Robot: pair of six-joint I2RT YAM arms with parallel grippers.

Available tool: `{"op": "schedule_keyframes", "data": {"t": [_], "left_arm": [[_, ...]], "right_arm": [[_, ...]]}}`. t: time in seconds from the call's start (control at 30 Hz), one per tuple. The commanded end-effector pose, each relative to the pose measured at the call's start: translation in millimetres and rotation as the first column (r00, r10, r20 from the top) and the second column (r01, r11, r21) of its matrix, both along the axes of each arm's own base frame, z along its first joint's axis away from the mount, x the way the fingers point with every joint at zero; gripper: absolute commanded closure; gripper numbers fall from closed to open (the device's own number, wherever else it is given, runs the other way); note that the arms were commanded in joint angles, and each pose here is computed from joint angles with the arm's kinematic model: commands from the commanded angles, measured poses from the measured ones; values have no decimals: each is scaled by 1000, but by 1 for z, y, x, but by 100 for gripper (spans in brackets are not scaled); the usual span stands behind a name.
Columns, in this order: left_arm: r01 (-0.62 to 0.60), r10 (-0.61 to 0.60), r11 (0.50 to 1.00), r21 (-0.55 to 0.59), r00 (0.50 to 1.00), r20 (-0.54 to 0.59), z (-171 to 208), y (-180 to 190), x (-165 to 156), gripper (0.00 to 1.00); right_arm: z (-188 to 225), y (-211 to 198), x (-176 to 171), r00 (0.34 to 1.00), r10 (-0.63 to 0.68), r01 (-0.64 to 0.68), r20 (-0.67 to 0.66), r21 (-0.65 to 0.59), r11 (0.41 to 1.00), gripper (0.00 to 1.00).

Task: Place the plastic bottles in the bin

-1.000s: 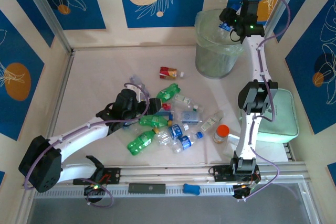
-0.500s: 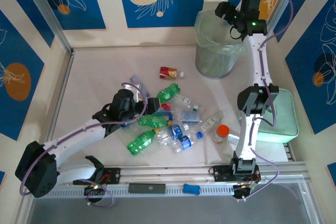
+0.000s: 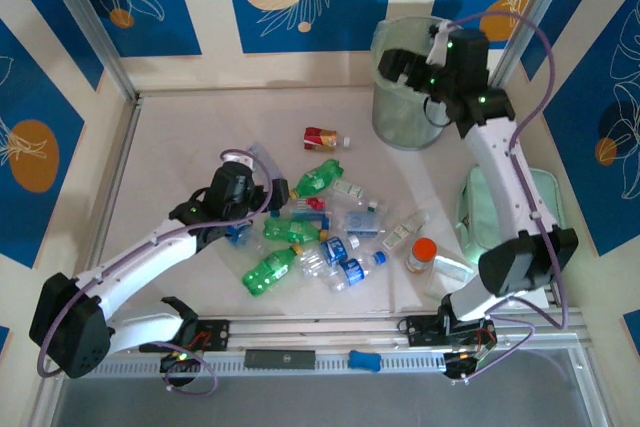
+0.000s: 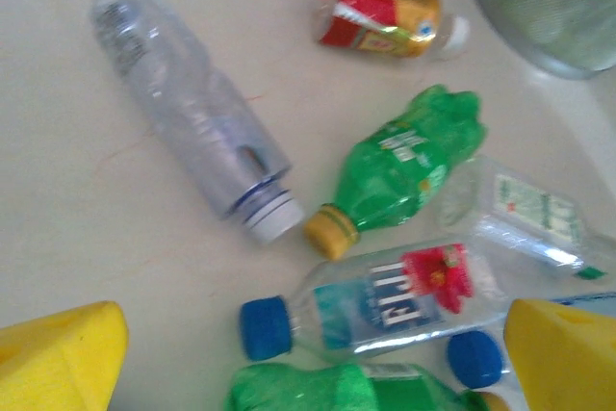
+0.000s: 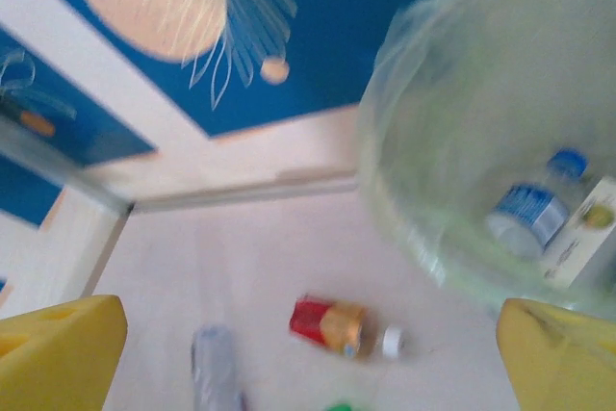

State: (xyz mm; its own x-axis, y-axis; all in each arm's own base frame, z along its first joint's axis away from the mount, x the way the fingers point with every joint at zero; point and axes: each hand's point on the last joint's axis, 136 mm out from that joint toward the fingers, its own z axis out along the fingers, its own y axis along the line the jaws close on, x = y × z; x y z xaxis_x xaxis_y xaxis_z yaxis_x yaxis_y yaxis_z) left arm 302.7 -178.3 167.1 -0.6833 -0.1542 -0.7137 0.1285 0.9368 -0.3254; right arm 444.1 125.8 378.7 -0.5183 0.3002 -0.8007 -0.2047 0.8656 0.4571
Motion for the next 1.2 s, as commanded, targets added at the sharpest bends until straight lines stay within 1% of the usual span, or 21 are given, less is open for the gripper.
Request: {"op": "schedule_keyframes", "data": {"t": [0.0, 0.17, 0.27, 0.4, 0.53, 0.63, 0.7, 0.77, 0.9, 1.03, 1.17], "left_arm": [[-90, 94, 993, 72, 994, -63, -7, 28, -12, 0], [-126, 140, 986, 110, 981, -135, -21, 47, -36, 0], [-179, 196, 979, 100, 959, -203, -33, 59, -54, 0], [-288, 295, 955, 70, 914, -279, -46, 72, -73, 0], [-374, 367, 926, 46, 868, -334, -62, 77, -81, 0], [-428, 413, 902, 49, 826, -384, -77, 77, -84, 0], [-476, 454, 878, 55, 790, -412, -87, 78, -84, 0], [-507, 476, 861, 46, 769, -427, -94, 77, -81, 0], [-558, 505, 830, 10, 744, -437, -101, 71, -71, 1], [-594, 532, 804, 2, 719, -447, -110, 68, -62, 2], [-610, 544, 793, 9, 701, -460, -120, 66, -57, 7]], "right_arm": [[-17, 26, -23, 997, 75, -75, 18, 8, 997, 1], [-65, 57, -58, 991, 128, -126, -46, 43, 991, 1], [-90, 73, -74, 984, 157, -151, -86, 72, 986, 1], [-111, 89, -82, 977, 184, -173, -104, 105, 979, 1], [-120, 107, -82, 965, 231, -216, -127, 120, 969, 1], [-125, 119, -80, 956, 257, -242, -145, 108, 964, 1], [-127, 125, -81, 951, 270, -258, -149, 93, 962, 1], [-128, 129, -81, 950, 276, -266, -149, 80, 961, 1], [-130, 133, -83, 946, 288, -280, -151, 70, 957, 1], [-134, 130, -85, 946, 280, -275, -163, 54, 960, 1], [-136, 126, -88, 948, 272, -269, -165, 39, 962, 1]]}}
